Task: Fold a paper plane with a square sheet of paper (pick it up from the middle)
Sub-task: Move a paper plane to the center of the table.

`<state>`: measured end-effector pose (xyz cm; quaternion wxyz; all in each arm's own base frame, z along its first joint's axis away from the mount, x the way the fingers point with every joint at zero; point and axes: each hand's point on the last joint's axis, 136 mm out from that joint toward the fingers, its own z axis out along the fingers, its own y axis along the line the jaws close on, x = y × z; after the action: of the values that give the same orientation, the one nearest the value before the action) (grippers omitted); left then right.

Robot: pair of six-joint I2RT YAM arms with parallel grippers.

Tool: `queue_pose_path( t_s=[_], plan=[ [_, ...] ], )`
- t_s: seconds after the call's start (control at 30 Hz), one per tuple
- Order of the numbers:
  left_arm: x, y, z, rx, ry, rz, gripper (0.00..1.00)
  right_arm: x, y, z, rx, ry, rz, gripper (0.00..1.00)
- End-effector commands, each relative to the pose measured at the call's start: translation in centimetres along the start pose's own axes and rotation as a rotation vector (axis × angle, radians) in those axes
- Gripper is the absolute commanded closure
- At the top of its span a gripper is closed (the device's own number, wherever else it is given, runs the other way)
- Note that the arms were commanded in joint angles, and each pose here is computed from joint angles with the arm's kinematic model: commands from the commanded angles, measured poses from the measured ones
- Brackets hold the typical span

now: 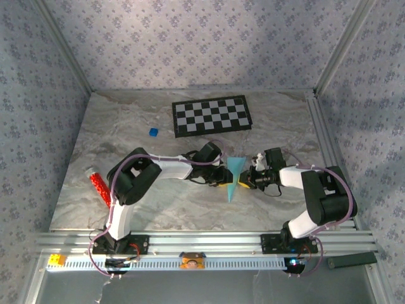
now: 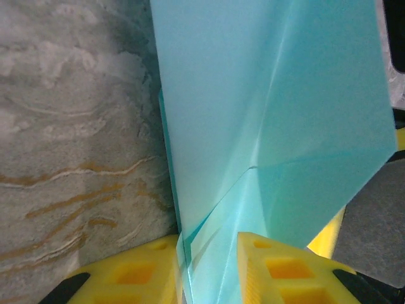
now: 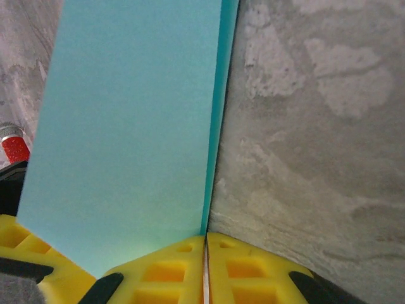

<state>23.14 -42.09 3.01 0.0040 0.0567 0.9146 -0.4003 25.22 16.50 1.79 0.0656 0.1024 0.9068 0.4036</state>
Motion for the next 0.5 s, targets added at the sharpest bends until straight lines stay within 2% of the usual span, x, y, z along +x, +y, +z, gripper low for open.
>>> queue_pose_path(
  t_s=[0.0, 0.17, 0.33, 0.47],
  plan=[
    [-0.6, -0.7, 1.2, 0.039, -0.024, 0.031, 0.75, 1.2, -0.5, 0.5, 0.0, 0.04, 0.027, 0.9],
    [-0.6, -0.9, 1.1, 0.042, -0.025, 0.036, 0.82, 1.1, -0.5, 0.4, 0.0, 0.035, 0.029, 0.9],
    [-0.7, -1.0, -0.1, 0.015, -0.059, 0.053, 0.95, 0.6, -0.1, -0.1, -0.011, 0.013, 0.027, 0.88],
    [-1.1, 0.4, -3.7, -0.139, -0.161, 0.077, 0.98, 0.0, 0.3, -1.2, 0.011, -0.026, 0.009, 0.85]
  ],
)
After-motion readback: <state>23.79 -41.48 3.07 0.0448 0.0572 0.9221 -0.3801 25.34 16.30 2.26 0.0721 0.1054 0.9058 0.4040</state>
